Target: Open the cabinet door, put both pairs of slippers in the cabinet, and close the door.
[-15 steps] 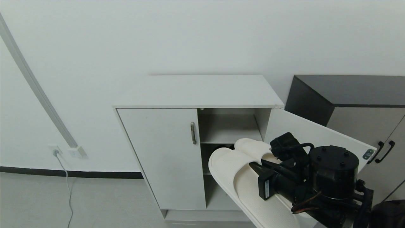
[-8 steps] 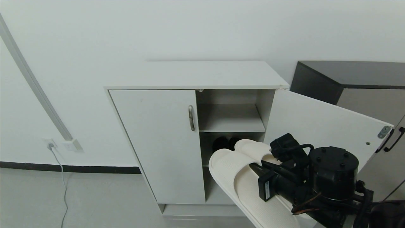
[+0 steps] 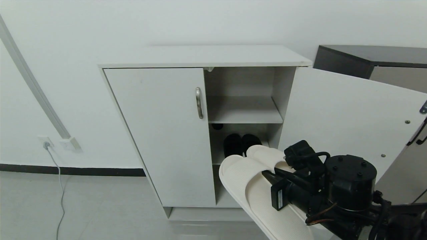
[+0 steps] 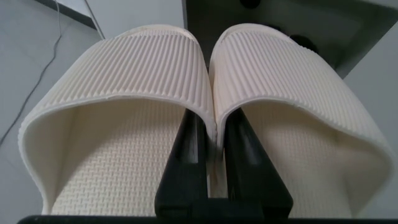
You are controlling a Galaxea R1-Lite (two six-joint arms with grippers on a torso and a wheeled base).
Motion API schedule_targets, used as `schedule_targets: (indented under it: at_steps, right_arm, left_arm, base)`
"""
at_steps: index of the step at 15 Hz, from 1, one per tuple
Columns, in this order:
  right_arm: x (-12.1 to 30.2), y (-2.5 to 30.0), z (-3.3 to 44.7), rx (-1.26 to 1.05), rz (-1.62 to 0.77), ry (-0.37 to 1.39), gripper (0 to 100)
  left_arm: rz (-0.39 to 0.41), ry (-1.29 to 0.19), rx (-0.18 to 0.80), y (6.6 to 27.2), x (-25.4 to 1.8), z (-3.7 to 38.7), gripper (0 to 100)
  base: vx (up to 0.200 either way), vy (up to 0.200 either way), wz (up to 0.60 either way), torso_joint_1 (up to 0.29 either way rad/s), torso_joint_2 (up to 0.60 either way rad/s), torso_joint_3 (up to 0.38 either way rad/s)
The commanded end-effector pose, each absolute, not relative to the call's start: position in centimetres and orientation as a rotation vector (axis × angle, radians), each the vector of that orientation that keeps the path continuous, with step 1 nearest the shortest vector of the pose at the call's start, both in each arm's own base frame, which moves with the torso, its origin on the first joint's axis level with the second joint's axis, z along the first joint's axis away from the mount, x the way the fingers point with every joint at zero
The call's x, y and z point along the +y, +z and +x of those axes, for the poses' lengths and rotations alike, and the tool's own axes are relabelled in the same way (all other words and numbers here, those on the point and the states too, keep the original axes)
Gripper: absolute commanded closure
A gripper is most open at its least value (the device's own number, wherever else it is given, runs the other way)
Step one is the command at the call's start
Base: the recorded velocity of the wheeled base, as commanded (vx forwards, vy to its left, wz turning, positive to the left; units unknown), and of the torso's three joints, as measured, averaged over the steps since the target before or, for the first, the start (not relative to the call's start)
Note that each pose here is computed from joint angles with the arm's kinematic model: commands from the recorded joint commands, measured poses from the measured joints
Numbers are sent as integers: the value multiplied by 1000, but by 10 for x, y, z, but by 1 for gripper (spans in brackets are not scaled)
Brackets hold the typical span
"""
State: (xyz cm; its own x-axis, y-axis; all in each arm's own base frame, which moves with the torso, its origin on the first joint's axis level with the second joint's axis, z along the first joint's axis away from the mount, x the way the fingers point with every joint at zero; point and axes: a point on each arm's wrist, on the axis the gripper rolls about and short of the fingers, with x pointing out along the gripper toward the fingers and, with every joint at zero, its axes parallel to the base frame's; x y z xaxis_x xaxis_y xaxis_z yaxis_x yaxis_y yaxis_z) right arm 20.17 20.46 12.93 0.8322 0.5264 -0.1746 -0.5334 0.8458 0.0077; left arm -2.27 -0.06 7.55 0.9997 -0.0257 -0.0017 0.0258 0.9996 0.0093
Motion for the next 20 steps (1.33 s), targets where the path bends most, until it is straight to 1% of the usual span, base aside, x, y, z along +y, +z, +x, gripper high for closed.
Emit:
schedule_targets:
  at_steps: [1, 5, 7, 10, 12, 13, 14, 17, 19, 20]
  right_arm:
    - [207, 124, 205, 183, -47, 560, 100]
    - [207, 121, 207, 161, -34, 554, 100]
    - [208, 118, 209, 148, -54, 554, 100]
    - [218, 100, 221, 143, -96, 535, 100]
    - [243, 102, 241, 131, -94, 378, 100]
    - [248, 102, 245, 137, -97, 341, 100]
    - [263, 107, 255, 170, -92, 265, 100]
    - [283, 128, 263, 239, -35, 179, 100]
    - [291, 158, 273, 262, 9, 94, 100]
    - [293, 174, 275, 234, 26, 67, 100]
  left_arm:
    - [9, -26, 1, 76, -1, -23, 100]
    - [9, -26, 1, 76, -1, -23, 100]
    - [9, -26, 1, 76, -1, -23, 100]
    - [9, -26, 1, 76, -1, -23, 100]
    - [11, -26, 1, 76, -1, -23, 100]
    - [11, -26, 1, 76, -1, -23, 100]
    - [11, -26, 1, 76, -1, -23, 100]
    - [11, -26, 1, 76, -1, -23, 100]
    - [12, -28, 1, 76, -1, -23, 100]
    - [12, -28, 1, 76, -1, -23, 100]
  base:
    - [0, 0, 0, -51, 442, 378]
    - [0, 0, 0, -22, 399, 380]
    - [0, 0, 0, 2, 122, 129]
    - [0, 0, 0, 2, 17, 14]
    - [0, 0, 0, 0, 0, 0]
    - [0, 0, 0, 0, 0, 0]
    - [0, 0, 0, 0, 0, 0]
    - [0, 0, 0, 0, 0, 0]
    - [0, 0, 0, 0, 0, 0]
    - [0, 0, 0, 0, 0, 0]
